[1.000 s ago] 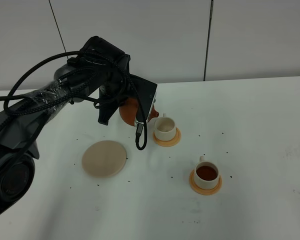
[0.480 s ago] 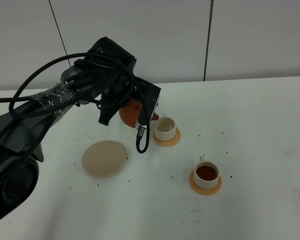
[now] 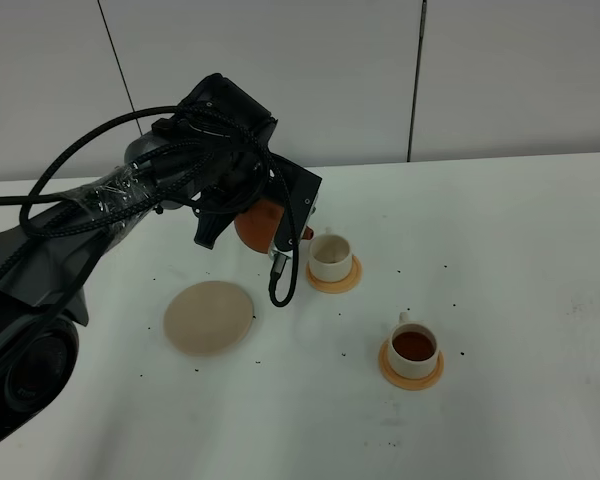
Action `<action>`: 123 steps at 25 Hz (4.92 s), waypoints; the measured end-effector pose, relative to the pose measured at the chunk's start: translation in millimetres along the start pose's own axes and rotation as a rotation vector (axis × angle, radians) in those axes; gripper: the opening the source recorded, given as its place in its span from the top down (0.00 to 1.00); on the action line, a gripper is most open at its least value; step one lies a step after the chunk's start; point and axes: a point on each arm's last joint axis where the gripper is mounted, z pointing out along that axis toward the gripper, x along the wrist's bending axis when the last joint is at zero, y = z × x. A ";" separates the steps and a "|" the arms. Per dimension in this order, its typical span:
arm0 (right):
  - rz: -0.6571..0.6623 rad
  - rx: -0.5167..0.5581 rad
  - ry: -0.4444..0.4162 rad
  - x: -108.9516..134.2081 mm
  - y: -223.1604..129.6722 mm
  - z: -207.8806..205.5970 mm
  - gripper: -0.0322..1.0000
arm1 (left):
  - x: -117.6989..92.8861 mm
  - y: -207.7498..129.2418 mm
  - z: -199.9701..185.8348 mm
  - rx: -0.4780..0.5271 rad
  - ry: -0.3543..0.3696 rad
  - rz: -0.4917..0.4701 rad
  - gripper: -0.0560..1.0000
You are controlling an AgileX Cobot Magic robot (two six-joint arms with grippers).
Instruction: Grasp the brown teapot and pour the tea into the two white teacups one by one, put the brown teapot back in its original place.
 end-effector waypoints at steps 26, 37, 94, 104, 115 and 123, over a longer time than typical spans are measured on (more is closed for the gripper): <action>0.000 0.000 0.000 0.0 0.0 0.0 0.74 | 4.8 5.8 -13.5 0.019 0.041 0.033 0.78; 0.000 0.000 0.000 0.0 0.0 0.0 0.74 | 5.9 12.8 -18.1 0.043 0.053 0.072 0.78; 0.000 0.000 0.000 0.0 0.0 0.0 0.74 | 6.5 23.9 -13.9 0.134 0.077 0.131 0.78; 0.000 0.000 0.001 0.0 0.0 0.0 0.74 | 7.8 30.7 -19.3 0.166 0.095 0.159 0.78; 0.000 0.000 0.001 0.0 0.0 0.0 0.74 | 6.6 33.3 -23.4 0.209 0.083 0.180 0.78; 0.000 0.000 0.001 0.0 0.0 0.0 0.74 | 6.8 32.4 -23.9 0.222 0.083 0.183 0.78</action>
